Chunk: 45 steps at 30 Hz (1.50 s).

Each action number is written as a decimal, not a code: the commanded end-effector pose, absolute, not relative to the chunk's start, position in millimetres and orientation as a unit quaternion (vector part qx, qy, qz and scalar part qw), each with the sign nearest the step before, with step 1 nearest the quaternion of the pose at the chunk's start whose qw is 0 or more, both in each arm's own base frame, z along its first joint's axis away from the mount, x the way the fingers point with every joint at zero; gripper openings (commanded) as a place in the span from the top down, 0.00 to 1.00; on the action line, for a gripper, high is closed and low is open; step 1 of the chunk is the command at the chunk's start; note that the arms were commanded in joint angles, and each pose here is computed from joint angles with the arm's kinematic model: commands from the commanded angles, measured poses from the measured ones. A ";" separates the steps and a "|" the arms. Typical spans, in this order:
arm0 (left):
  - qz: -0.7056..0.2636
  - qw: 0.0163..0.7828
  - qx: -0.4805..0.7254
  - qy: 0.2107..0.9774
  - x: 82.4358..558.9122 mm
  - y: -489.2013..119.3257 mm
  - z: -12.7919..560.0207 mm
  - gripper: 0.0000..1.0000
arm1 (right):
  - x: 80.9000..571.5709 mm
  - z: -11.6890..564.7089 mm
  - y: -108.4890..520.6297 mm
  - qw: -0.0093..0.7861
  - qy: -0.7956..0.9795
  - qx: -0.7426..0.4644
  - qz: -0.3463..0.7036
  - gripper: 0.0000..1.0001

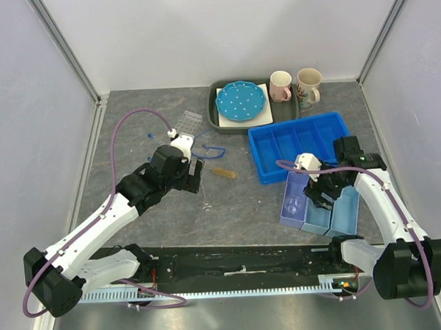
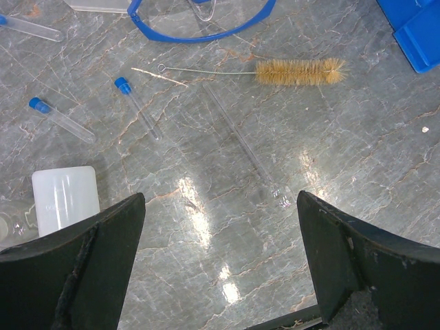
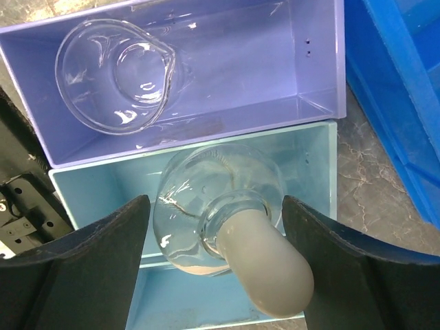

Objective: Organize the chemistry lab equipment

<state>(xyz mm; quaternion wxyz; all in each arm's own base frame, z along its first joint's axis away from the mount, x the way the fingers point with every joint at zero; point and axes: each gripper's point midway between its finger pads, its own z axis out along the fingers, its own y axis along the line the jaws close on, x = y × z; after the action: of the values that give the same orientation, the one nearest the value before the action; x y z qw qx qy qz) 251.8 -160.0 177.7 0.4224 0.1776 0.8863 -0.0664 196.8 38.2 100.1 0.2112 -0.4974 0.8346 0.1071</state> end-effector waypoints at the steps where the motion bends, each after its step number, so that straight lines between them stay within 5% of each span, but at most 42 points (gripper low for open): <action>1: -0.062 0.444 0.185 0.874 257.3 -160.3 186.7 0.03 | 193.5 113.9 44.2 0.221 0.833 -0.494 0.119 0.13; 13: -0.063 0.447 0.185 0.873 257.0 -159.9 188.4 0.03 | 211.0 151.9 57.0 0.263 0.824 -0.483 0.136 0.03; 45: -0.072 0.447 0.186 0.872 255.8 -163.0 188.2 0.02 | 231.2 184.0 87.5 0.322 0.814 -0.438 0.206 0.04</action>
<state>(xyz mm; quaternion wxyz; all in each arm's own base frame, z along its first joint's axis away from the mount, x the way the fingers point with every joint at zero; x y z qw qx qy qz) 251.0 -159.3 176.8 0.4221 0.1778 0.8865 -0.0664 217.0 65.3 158.3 0.2745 -0.4420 0.8389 0.1598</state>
